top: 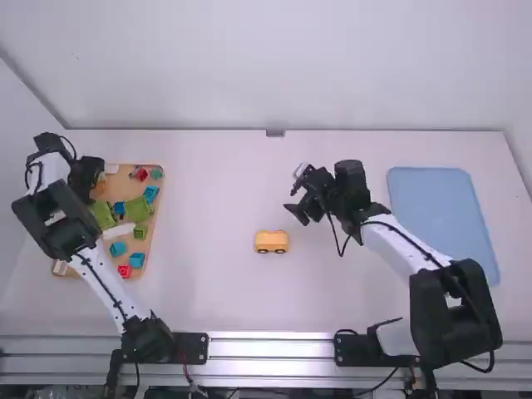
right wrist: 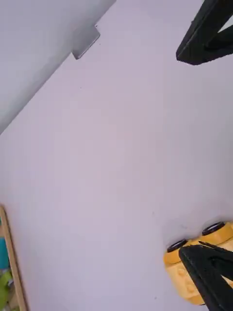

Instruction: Assemble lego blocks to make yellow taxi

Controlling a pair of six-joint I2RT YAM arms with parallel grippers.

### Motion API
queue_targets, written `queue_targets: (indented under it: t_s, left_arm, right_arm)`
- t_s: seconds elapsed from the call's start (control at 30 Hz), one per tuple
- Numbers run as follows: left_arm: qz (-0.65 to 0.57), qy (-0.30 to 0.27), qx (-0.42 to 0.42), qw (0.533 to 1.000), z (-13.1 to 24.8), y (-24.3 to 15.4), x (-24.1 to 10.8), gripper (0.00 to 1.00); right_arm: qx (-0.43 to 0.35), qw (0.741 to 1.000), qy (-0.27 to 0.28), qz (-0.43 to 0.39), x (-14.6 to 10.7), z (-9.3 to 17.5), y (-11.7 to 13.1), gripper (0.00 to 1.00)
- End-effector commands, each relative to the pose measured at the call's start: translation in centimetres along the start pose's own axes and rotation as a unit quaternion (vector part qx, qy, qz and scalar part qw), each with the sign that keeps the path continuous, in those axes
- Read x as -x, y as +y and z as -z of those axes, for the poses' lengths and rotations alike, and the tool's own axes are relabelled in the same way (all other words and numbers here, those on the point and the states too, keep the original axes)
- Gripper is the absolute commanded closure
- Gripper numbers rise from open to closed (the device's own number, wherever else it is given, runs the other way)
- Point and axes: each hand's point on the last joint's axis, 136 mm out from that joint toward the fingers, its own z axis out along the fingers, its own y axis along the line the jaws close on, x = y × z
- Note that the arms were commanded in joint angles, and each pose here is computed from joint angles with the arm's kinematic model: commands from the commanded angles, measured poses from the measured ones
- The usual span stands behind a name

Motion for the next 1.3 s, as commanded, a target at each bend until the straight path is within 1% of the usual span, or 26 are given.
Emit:
queue_targets:
  t_s: [0.0, 0.03, 0.13, 0.27, 0.33, 0.4, 0.43, 0.5, 0.57, 0.6, 0.63, 0.8, 0.9, 1.0, 1.13, 1.27]
  left_arm:
    - [-0.051, 0.039, -0.05, 0.997, -0.1, -1.8, -1.3, 0.01]
    - [-0.087, 0.046, -0.064, 0.993, 0.0, -2.3, -1.6, 0.01]
    - [-0.097, 0.055, -0.094, 0.989, 0.3, -3.0, -1.5, 0.01]
    - [-0.101, 0.051, -0.126, 0.985, 0.6, -4.3, -1.2, 0.01]
    - [-0.084, 0.05, -0.11, 0.989, 0.9, -4.0, -1.1, 0.01]
    - [-0.057, 0.03, -0.054, 0.996, 1.6, -2.5, -0.1, 0.01]
    - [-0.056, 0.028, -0.05, 0.997, 1.7, -2.4, -0.1, 0.01]
    - [-0.066, 0.0, 0.0, 0.998, 2.7, -1.9, 0.4, 0.01]
    - [-0.07, -0.011, 0.019, 0.997, 3.1, -1.7, 0.5, 0.01]
    - [-0.072, -0.029, 0.053, 0.996, 3.9, -1.2, 0.7, 0.01]
    - [-0.07, -0.034, 0.066, 0.995, 4.2, -0.9, 0.8, 0.01]
    - [-0.091, -0.028, 0.083, 0.992, 4.5, -0.4, 0.5, 0.01]
    - [-0.09, -0.038, 0.108, 0.989, 4.4, 0.6, 0.8, 0.01]
    - [-0.118, -0.03, 0.108, 0.987, 3.7, 0.6, 0.7, 0.01]
    - [-0.116, -0.038, 0.127, 0.984, 3.2, 1.4, 1.0, 0.01]
    - [-0.119, -0.031, 0.11, 0.986, 2.5, 0.9, 0.9, 0.01]
  right_arm:
    - [-0.001, 1.0, -0.003, -0.002, 0.2, 0.0, -0.2, 0.01]
    - [0.001, 1.0, -0.005, 0.0, 0.4, -0.1, -0.1, 0.02]
    - [0.007, 1.0, -0.009, 0.006, 0.8, -0.3, 0.5, 0.01]
    - [0.016, 1.0, -0.013, 0.014, 1.3, -0.7, 1.4, 0.02]
    - [0.021, 0.999, -0.016, 0.019, 1.6, -0.9, 1.9, 0.02]
    - [0.03, 0.999, -0.02, 0.027, 2.1, -1.1, 2.7, 0.01]
    - [0.031, 0.999, -0.022, 0.029, 2.2, -1.2, 2.8, 0.01]
    - [0.033, 0.998, -0.027, 0.036, 2.6, -1.4, 3.3, 0.01]
    - [0.034, 0.998, -0.03, 0.039, 2.8, -1.4, 3.5, 0.01]
    - [0.036, 0.998, -0.034, 0.043, 3.1, -1.5, 3.7, 0.01]
    - [0.037, 0.998, -0.037, 0.046, 3.3, -1.6, 3.8, 0.01]
    - [0.035, 0.998, -0.039, 0.046, 3.4, -1.5, 3.7, 0.01]
    - [0.034, 0.998, -0.04, 0.034, 3.5, -1.5, 3.6, 0.01]
    - [0.034, 0.998, -0.04, 0.035, 3.5, -1.5, 3.6, 0.01]
    - [0.035, 0.998, -0.04, 0.036, 3.5, -1.5, 3.6, 0.01]
    - [0.036, 0.998, -0.039, 0.034, 3.4, -1.5, 3.7, 0.01]
